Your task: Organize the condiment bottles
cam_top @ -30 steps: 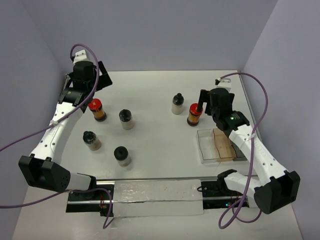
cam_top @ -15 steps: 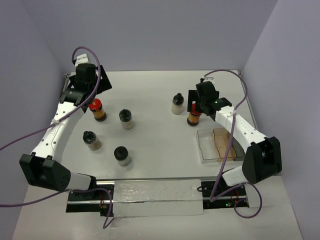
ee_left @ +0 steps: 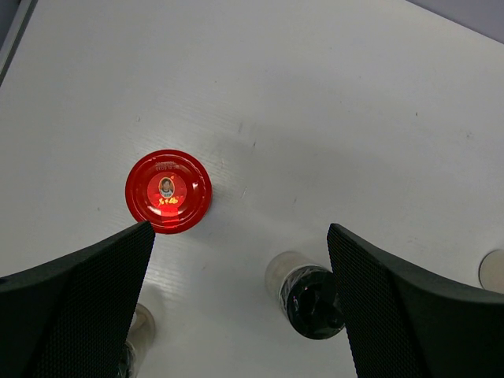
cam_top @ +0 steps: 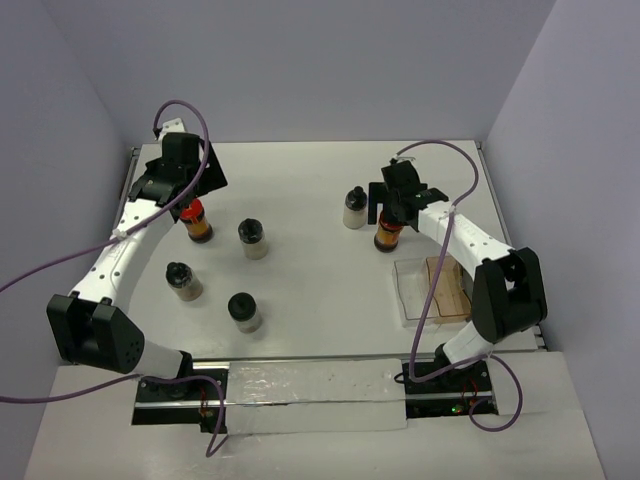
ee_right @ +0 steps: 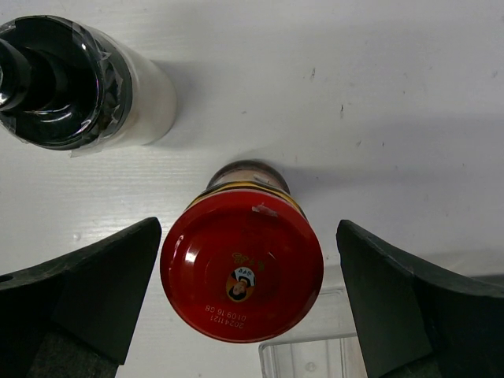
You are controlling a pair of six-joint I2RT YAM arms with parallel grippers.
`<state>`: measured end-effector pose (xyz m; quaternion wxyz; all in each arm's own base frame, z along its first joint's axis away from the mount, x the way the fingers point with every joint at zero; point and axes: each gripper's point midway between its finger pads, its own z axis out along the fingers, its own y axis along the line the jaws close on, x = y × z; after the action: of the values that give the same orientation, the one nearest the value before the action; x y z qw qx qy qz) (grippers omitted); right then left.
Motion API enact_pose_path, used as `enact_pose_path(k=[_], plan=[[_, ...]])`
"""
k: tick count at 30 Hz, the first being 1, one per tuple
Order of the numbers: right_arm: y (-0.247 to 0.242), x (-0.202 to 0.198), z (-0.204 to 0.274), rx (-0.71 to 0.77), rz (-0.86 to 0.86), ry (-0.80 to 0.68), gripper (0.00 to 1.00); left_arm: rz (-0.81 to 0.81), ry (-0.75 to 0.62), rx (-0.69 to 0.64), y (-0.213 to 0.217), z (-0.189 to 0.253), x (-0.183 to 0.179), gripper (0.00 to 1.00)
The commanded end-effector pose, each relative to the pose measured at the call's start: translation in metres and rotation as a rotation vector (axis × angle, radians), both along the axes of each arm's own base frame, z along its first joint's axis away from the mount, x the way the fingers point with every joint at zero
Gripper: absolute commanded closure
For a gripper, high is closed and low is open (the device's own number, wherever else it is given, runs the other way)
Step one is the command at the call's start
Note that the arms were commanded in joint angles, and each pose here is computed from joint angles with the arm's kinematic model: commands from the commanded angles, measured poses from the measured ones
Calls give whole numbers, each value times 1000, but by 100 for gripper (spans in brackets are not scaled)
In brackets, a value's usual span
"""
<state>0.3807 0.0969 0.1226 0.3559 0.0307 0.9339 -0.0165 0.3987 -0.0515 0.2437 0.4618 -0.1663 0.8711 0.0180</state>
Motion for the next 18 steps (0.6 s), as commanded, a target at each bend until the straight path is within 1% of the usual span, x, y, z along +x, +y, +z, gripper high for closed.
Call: enact_pose_path(k=[1,6,13,15,17,18], plan=[[5,19,18,22,-4,-70,0,14,-11,-12,-1,1,1,0],[9,21,10,29,7,-50,0,41,-5,-1,4,-2,-2,1],[8,22,4,21,5,-35,0,37,-3,-1,4,-3,-4,1],[8,21,2,19,4,-33,1,37,-2,-3,4,-3,-4,1],[7,20,1,15,2,-29,7,33,-4,-8,3,-3,-3,0],[6,20,0,14,1,-29,9,29,-4,-9,2,-2,-3,0]])
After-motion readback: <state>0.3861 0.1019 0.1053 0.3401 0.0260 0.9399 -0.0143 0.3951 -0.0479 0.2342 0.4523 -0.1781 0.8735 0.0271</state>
